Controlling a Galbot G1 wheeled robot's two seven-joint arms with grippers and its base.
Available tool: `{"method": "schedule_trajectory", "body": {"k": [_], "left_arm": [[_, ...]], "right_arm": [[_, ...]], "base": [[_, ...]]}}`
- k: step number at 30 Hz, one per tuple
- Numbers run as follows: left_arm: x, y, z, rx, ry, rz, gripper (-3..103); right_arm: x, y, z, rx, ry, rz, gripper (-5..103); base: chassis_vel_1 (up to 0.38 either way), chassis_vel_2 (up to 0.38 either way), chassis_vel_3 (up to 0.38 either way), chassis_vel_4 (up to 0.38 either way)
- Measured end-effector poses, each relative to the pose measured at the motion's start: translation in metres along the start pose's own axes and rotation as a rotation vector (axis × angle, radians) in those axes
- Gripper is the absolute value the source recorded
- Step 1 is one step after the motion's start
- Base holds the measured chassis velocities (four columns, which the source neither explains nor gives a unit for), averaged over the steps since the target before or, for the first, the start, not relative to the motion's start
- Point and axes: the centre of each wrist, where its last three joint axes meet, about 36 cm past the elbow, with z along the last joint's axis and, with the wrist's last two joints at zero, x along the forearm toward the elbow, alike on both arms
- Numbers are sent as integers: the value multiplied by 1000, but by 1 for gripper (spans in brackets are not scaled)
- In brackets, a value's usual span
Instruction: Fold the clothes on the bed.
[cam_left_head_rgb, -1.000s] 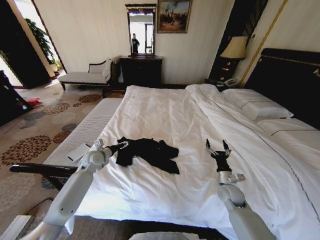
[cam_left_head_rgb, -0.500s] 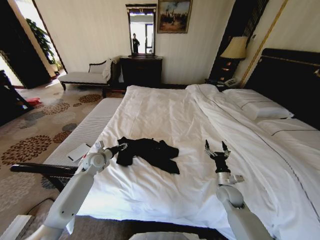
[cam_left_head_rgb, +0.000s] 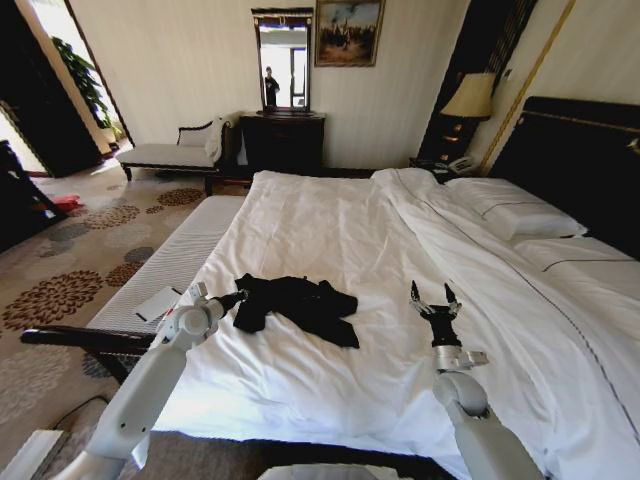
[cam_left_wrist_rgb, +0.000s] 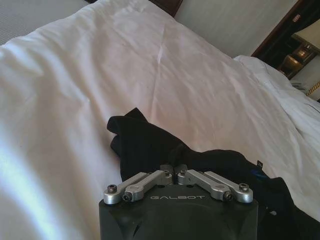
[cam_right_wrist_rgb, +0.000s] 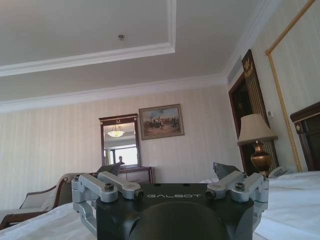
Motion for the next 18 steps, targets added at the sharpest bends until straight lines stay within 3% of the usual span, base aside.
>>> {"method": "schedule_trajectory", "body": {"k": [3, 5, 9, 12, 18], "left_arm": [[5, 1, -1, -13, -11, -2, 0], [14, -5, -8, -31, -54, 23, 0], [26, -13, -18, -50, -95, 49, 0], [39, -20, -21, -85, -115, 59, 0], [39, -15, -8, -92, -123, 38, 0]], "right_arm": [[-3, 4, -4, -34, 23, 2, 100], [-10, 14, -13, -118, 73, 6, 100], [-19, 19, -19, -176, 113, -27, 100], [-39, 27, -19, -282, 228, -75, 100], [-69, 45, -12, -361, 368, -83, 100]], "base": [[0, 0, 0, 0], [0, 0, 0, 0], [0, 0, 0, 0], [0, 0, 0, 0], [0, 0, 0, 0]]}}
